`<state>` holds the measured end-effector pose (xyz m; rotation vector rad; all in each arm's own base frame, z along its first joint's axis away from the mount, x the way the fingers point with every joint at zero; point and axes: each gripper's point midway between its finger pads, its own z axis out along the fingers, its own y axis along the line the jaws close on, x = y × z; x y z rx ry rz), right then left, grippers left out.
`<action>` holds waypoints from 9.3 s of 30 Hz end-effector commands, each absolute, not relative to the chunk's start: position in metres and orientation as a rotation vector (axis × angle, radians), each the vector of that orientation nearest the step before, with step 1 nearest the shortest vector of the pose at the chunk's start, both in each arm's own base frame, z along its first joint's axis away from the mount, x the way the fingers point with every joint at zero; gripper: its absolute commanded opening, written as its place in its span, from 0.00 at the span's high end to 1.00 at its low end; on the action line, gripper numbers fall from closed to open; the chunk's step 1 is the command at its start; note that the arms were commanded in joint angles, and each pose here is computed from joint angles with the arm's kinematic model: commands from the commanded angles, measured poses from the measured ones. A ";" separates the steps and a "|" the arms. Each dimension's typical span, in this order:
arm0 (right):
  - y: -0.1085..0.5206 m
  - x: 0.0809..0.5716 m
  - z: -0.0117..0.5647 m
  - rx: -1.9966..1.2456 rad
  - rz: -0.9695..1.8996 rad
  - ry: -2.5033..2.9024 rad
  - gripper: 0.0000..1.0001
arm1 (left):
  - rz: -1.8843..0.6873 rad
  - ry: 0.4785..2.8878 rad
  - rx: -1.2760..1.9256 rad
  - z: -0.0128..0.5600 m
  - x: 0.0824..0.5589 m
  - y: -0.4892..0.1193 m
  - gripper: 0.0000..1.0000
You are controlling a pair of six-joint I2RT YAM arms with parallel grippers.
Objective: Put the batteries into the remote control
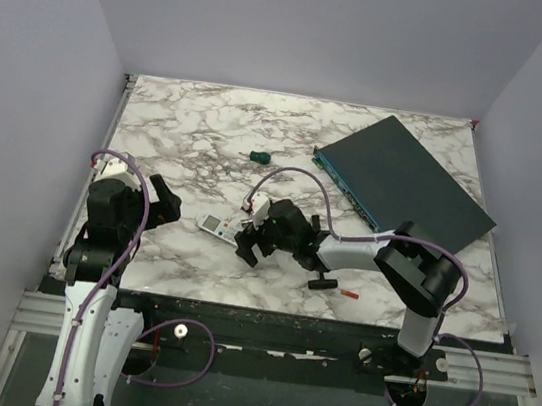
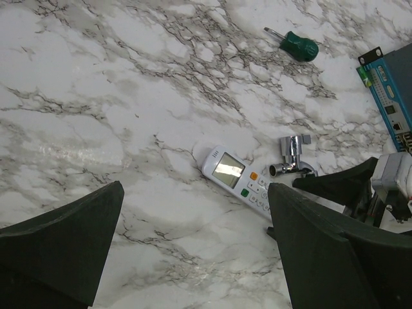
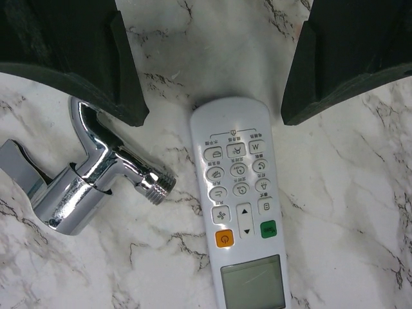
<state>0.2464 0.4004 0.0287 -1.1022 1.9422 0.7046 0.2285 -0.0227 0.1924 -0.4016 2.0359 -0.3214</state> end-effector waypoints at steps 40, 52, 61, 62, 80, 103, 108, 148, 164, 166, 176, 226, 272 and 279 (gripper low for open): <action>0.394 0.206 0.099 -0.862 0.813 1.961 0.99 | -0.546 1.925 -0.339 0.220 0.227 -0.053 0.06; 0.341 0.176 0.160 -0.547 0.939 1.965 0.99 | -1.082 1.875 -0.396 0.251 0.204 -0.125 0.13; 0.319 0.168 0.175 -0.503 0.932 1.975 0.99 | -1.284 1.915 -0.398 0.241 0.198 -0.166 0.13; 0.317 0.167 0.174 -0.500 0.932 1.977 0.99 | -1.299 1.918 -0.394 0.241 0.197 -0.171 0.13; 0.308 0.153 0.186 -0.618 0.955 1.912 0.99 | -1.317 1.988 -0.442 0.241 0.204 -0.215 0.17; 0.321 0.142 0.195 -0.688 1.029 1.853 0.99 | -1.313 2.060 -0.427 0.227 0.213 -0.247 0.47; 0.319 0.150 0.200 -0.650 0.999 1.829 0.99 | -1.322 2.068 -0.416 0.223 0.211 -0.252 0.57; 0.315 0.118 0.245 -0.432 1.419 1.692 0.00 | -1.611 1.483 -0.033 0.300 0.168 -0.242 1.00; 0.310 0.094 0.271 -0.406 1.696 1.559 0.18 | -1.773 1.344 0.096 0.314 0.145 -0.250 1.00; 0.310 0.095 0.269 -0.403 1.693 1.563 0.23 | -1.773 1.338 0.100 0.316 0.144 -0.249 1.00; 0.308 0.100 0.270 -0.385 1.677 1.542 0.43 | -1.775 1.335 0.100 0.317 0.144 -0.249 1.00; 0.261 0.227 0.269 -0.636 -0.171 1.423 0.99 | -1.150 2.054 -0.439 0.310 0.197 -0.211 0.01; 0.313 0.148 0.274 -0.783 -0.381 1.005 0.99 | -1.310 2.098 -0.371 0.279 0.185 -0.236 0.43; 0.313 0.148 0.270 -0.781 -0.376 1.017 0.99 | -1.320 2.085 -0.371 0.281 0.183 -0.235 0.64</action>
